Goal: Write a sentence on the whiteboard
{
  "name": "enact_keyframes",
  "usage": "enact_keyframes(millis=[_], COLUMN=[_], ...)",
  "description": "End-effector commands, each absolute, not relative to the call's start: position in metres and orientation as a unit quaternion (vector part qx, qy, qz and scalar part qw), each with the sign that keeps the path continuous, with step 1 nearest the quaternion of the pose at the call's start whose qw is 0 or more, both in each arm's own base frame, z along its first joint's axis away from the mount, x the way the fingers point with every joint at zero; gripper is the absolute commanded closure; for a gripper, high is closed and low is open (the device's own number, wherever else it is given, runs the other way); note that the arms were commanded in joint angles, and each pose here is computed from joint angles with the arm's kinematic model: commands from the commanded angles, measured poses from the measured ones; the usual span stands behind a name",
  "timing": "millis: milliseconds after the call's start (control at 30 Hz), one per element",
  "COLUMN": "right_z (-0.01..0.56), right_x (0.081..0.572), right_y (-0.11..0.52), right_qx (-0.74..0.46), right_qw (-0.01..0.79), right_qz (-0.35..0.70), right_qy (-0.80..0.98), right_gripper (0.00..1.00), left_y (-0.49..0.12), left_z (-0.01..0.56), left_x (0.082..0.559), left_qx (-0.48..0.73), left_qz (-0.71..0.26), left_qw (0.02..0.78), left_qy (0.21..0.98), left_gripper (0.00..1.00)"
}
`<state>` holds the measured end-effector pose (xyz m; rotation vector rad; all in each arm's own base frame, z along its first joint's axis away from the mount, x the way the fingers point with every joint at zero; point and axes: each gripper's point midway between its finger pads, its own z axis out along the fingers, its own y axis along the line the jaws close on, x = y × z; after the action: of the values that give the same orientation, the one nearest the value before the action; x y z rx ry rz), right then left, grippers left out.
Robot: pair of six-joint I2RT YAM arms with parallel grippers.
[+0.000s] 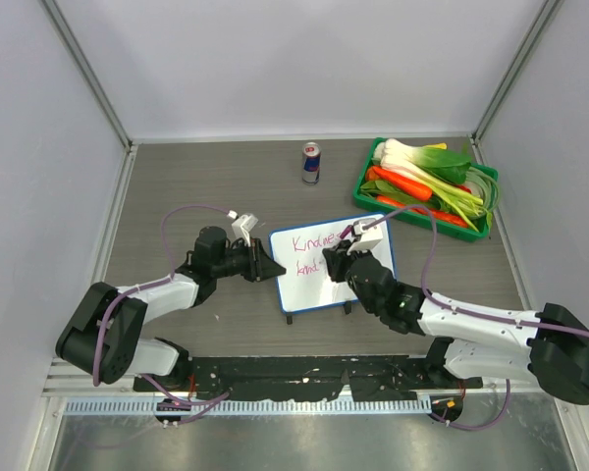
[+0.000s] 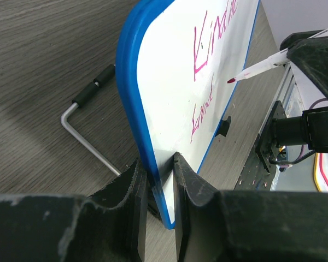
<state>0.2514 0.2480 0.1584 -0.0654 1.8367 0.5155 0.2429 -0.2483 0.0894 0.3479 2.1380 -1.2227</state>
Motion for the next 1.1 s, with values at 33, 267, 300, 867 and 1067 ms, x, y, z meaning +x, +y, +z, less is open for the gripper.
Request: enact_keyframes(millis=[33, 267, 300, 867, 1067], right_z=[0.191, 0.179, 0.174, 0.148, 0.145], right_x=[0.262, 0.263, 0.263, 0.251, 0.249], right_y=[0.254, 0.254, 0.253, 0.246, 0.246], right_qx=[-0.007, -0.013, -0.013, -0.024, -0.025], right_qw=[0.606, 0.599, 0.597, 0.572, 0.567], right_qz=[0.233, 0.222, 0.218, 0.215, 0.219], right_qy=[0.761, 0.769, 0.772, 0.791, 0.793], right_gripper=[0.99, 0.99, 0.99, 0.99, 0.99], left_y=[-0.236, -0.236, -0.236, -0.237, -0.237], left_z=[0.056, 0.056, 0.056, 0.056, 0.057], left_x=[0.24, 0.24, 0.24, 0.239, 0.239], left_qx=[0.13, 0.13, 0.129, 0.131, 0.131], left_qz=[-0.416, -0.416, -0.416, -0.418, -0.418], left_qw=[0.301, 0.302, 0.302, 0.301, 0.301], left_qy=[0.848, 0.848, 0.848, 0.847, 0.847], left_gripper=[1.0, 1.0, 1.0, 1.0, 1.0])
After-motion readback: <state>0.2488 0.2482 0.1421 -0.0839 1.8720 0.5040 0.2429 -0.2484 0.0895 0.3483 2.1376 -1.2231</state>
